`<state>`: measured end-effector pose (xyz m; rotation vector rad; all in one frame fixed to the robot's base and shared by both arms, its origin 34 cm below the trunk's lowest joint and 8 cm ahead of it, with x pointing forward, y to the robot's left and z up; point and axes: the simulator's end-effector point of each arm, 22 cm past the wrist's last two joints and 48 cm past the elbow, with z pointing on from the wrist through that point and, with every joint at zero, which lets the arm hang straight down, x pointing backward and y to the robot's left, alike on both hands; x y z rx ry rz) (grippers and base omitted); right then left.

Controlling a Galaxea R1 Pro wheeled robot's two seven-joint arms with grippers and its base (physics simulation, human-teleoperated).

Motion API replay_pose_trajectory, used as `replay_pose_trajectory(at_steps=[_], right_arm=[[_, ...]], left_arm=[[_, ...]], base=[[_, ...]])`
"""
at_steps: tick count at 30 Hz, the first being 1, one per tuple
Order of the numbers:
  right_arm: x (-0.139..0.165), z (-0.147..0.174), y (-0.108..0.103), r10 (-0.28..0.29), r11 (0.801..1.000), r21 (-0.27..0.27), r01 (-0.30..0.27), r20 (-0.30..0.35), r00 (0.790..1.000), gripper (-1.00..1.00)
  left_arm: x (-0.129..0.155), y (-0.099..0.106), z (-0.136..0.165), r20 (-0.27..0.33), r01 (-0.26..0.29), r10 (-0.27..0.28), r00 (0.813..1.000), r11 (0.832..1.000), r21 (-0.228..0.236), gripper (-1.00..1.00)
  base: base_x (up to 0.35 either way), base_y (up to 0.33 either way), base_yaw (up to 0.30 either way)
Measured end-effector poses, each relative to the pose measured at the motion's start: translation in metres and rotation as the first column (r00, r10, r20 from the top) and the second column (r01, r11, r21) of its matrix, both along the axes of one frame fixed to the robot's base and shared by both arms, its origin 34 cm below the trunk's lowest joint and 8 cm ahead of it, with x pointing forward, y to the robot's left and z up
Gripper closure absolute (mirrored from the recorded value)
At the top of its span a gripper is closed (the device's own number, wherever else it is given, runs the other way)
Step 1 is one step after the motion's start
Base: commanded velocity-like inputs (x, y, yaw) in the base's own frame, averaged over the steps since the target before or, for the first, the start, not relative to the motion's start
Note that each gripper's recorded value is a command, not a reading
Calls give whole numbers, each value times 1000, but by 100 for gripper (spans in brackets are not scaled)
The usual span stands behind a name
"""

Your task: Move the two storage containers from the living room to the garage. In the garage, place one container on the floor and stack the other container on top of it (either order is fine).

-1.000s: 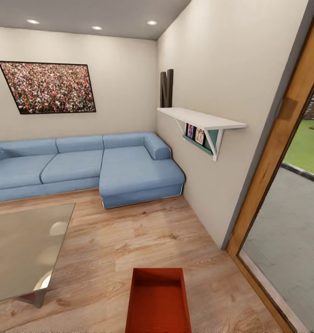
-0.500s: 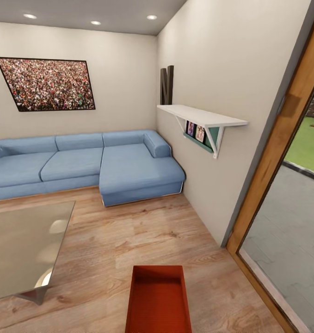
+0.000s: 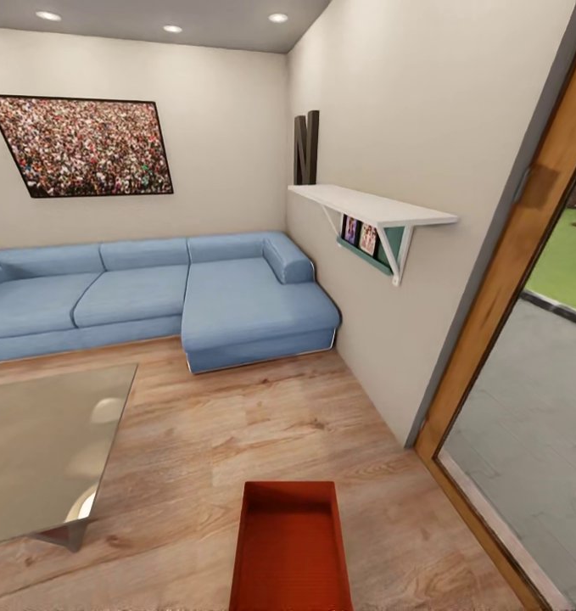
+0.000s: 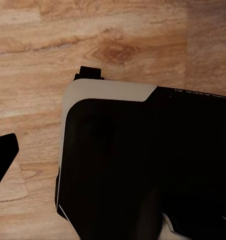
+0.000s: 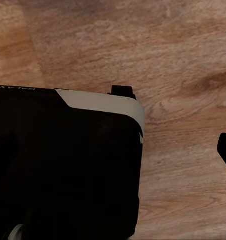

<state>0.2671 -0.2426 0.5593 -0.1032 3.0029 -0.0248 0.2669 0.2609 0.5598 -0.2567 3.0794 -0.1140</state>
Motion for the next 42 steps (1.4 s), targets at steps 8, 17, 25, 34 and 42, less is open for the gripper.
replay_pose_trajectory(at_steps=[8, 17, 25, 34, 42], right_arm=[[-5, -2, 0, 0, 1000, 0, 0, -13, 1000, -100], [-11, -4, 0, 0, 1000, 0, 0, -27, 1000, -100], [-16, -5, 0, 1, 1000, 0, -1, -40, 999, -100], [-21, -7, 0, 2, 1000, 0, -2, -54, 999, -100], [-27, -8, 0, 2, 1000, 0, -2, -68, 998, -100]], left_arm=[[-5, 0, -2, -13, 0, 0, 1000, 1000, 0, -100], [-11, 0, -4, -27, 0, 0, 1000, 1000, 0, -100], [-16, 0, -5, -40, 0, 0, 999, 1000, 0, -100], [-22, 0, -7, -55, 0, 0, 999, 1000, 0, -100], [-27, 0, -8, -68, 0, 0, 998, 1000, 0, -100]], base=[[0, 0, 0], [0, 0, 0], [0, 0, 0], [0, 0, 0], [0, 0, 0]])
